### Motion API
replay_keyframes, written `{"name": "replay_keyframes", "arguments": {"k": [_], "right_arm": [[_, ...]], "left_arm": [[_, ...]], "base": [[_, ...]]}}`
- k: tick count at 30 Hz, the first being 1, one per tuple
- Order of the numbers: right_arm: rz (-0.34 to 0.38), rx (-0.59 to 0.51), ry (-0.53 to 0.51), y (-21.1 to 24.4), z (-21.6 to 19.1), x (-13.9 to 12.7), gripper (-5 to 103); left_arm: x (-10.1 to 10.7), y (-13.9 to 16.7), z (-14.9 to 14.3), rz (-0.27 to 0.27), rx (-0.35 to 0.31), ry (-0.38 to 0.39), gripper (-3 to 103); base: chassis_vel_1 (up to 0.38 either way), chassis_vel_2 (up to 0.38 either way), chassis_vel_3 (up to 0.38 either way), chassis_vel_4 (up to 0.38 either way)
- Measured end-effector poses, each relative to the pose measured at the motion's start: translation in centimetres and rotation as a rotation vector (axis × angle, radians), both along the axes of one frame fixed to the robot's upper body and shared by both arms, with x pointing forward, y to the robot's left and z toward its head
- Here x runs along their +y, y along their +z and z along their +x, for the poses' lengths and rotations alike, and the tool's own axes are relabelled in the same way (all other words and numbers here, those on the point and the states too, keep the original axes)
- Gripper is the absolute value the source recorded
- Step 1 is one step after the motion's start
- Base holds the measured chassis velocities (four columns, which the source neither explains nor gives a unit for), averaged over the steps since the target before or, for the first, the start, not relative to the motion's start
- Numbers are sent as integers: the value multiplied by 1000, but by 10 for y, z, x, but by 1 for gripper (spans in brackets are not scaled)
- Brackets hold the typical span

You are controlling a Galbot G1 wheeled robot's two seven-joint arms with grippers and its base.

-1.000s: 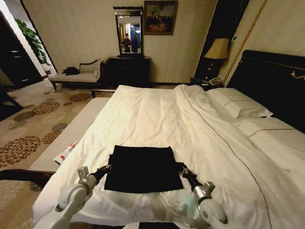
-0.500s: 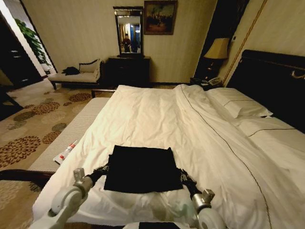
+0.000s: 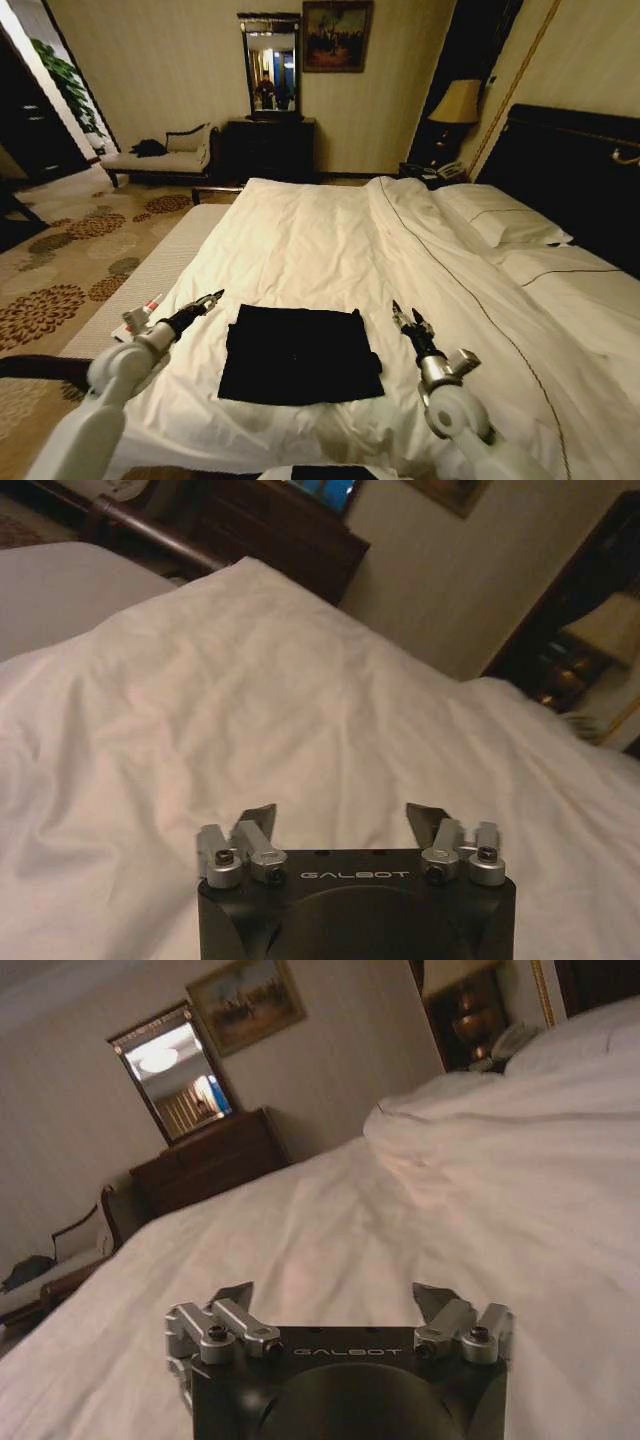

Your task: Fold the clothes on the bed.

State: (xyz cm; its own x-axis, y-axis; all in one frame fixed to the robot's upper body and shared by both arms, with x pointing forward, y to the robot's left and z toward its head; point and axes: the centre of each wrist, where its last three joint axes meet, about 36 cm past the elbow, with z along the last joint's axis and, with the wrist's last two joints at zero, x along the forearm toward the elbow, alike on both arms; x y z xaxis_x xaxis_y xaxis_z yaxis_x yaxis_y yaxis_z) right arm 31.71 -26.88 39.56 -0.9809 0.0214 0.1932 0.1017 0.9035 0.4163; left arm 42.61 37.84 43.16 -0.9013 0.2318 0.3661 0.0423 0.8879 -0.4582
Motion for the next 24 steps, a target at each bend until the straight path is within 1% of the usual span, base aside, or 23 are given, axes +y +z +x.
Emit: {"name": "replay_keyframes", "arguments": {"k": [1,2,3,4,5,6,8,9,10,11,13,15,17,18,21,22,23,24], "right_arm": [[1,9,-2,-4,0,1,90],[6,21,-9,-9,-1,3,98],[10,25,-14,-11,0,3,100],[10,25,-14,-11,0,3,100],[13,27,-18,-12,1,3,100],[14,29,-20,-13,2,4,100],[15,38,-30,-15,7,3,100],[15,38,-30,-15,7,3,100],[13,45,-38,-17,10,2,100],[3,80,-81,-22,21,-4,100],[-2,101,-106,-25,28,-7,100],[-3,108,-111,-25,30,-8,100],[-6,116,-118,-27,33,-9,100],[-6,116,-118,-27,33,-9,100],[-9,128,-129,-31,37,-11,100],[-12,132,-134,-32,39,-12,100],[-15,138,-142,-35,41,-14,100],[-15,138,-142,-35,41,-14,100]], "left_arm": [[-2,-13,9,5,21,5,83],[-7,-30,21,4,50,11,88],[-12,-39,27,0,67,13,93],[-12,-39,27,0,67,13,93],[-18,-47,32,-10,82,12,97],[-21,-50,34,-16,89,12,97],[-34,-62,40,-37,108,4,100],[-34,-62,40,-37,108,4,100],[-38,-66,42,-43,114,1,100],[-49,-75,46,-57,127,-2,101],[-55,-80,47,-57,130,-5,97],[-56,-81,47,-58,130,-7,97],[-59,-82,48,-69,123,-12,88],[-59,-82,48,-69,123,-12,88],[-61,-81,49,-88,112,-15,71],[-61,-81,49,-90,109,-16,71],[-62,-81,49,-93,108,-16,66],[-62,-81,49,-93,108,-16,66]], "base": [[0,0,0,0],[0,0,0,0],[0,0,0,0],[0,0,0,0],[0,0,0,0],[0,0,0,0],[0,0,0,0],[0,0,0,0],[0,0,0,0],[0,0,0,0],[0,0,0,0],[0,0,0,0],[0,0,0,0],[0,0,0,0],[0,0,0,0],[0,0,0,0],[0,0,0,0],[0,0,0,0]]}}
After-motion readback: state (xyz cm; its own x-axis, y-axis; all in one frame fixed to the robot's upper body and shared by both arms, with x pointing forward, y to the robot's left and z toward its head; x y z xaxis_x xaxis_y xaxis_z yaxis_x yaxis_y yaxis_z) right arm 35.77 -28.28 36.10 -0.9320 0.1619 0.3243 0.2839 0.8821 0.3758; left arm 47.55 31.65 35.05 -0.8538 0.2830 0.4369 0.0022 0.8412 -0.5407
